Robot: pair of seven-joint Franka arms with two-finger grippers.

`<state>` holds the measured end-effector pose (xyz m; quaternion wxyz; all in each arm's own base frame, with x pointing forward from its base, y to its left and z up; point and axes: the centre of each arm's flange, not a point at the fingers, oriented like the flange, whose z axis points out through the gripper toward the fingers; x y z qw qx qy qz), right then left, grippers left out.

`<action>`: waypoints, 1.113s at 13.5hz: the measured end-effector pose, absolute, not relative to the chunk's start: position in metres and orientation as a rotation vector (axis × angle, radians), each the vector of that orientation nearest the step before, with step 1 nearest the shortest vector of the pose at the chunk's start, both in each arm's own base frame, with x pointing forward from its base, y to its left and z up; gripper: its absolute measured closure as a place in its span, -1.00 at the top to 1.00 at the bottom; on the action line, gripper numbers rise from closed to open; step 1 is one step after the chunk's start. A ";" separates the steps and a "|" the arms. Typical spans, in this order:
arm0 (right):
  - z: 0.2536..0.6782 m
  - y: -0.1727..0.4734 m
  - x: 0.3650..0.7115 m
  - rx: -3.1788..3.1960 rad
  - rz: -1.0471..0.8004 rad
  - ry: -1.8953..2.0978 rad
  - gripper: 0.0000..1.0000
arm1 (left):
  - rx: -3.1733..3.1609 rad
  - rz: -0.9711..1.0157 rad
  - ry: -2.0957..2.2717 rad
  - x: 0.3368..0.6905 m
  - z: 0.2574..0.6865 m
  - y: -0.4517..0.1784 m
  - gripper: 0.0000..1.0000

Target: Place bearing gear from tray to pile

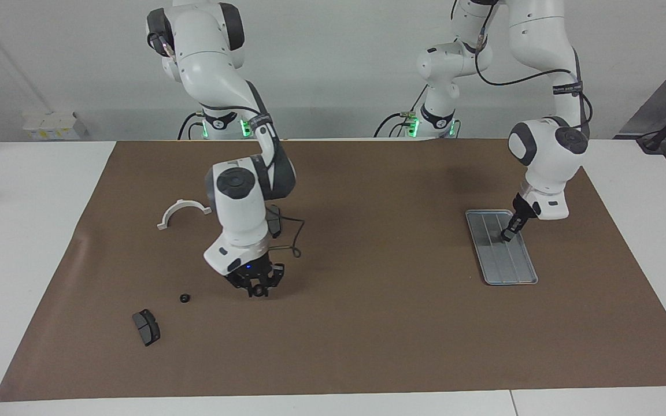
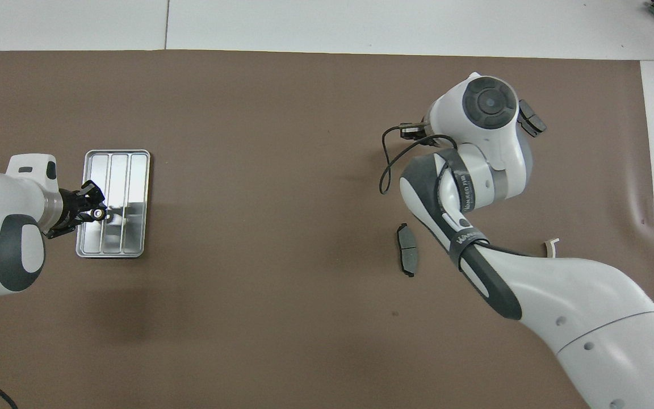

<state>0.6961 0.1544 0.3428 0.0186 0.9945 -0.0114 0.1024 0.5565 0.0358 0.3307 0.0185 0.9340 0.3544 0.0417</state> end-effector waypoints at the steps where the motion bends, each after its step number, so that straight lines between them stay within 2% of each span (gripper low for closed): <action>1: 0.344 0.127 0.700 3.081 0.296 -0.068 -0.29 | 2.915 0.124 1.064 0.568 0.351 0.024 -0.31; 4: 0.333 0.066 0.699 3.063 0.164 -0.174 -0.29 | 2.960 0.193 0.878 0.594 0.408 -0.042 -0.31; 7: 0.320 0.032 0.692 3.063 0.057 -0.268 -0.29 | 2.982 0.243 0.658 0.588 0.417 -0.135 -0.31; 9: 0.315 0.025 0.683 3.064 -0.026 -0.317 -0.29 | 2.942 0.288 0.616 0.579 0.408 -0.200 -0.31; 12: 0.304 0.035 0.661 3.050 -0.121 -0.400 -0.29 | 2.840 0.304 0.641 0.565 0.371 -0.311 -0.31; 15: 0.291 0.054 0.639 3.028 -0.187 -0.449 -0.29 | 2.744 0.327 0.649 0.575 0.336 -0.378 -0.31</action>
